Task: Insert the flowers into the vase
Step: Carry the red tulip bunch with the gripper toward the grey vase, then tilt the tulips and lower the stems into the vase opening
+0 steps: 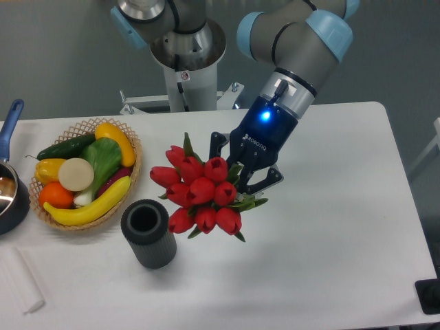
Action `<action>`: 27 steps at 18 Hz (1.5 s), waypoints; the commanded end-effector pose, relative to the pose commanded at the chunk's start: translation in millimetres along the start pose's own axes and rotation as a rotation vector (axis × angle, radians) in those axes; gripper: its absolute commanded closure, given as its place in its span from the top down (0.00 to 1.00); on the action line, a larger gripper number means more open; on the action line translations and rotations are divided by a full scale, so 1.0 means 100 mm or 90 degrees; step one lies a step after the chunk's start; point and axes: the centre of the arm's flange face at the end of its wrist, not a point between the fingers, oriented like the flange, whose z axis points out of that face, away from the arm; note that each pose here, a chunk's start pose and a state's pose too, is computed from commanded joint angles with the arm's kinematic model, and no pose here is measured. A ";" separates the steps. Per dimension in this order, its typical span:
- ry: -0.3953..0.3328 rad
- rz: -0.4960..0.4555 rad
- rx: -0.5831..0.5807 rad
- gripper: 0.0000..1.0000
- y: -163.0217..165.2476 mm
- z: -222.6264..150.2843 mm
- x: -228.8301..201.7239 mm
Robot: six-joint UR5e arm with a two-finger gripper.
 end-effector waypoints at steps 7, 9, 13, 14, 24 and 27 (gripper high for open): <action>0.003 0.000 0.000 0.26 0.02 0.03 0.03; 0.004 0.000 0.000 0.26 0.02 0.04 0.04; 0.028 0.010 0.027 0.26 -0.02 0.15 0.10; 0.037 0.014 0.041 0.26 -0.04 0.18 0.12; 0.144 0.037 0.164 0.26 -0.21 0.54 0.37; 0.177 0.042 0.187 0.26 -0.31 0.66 0.54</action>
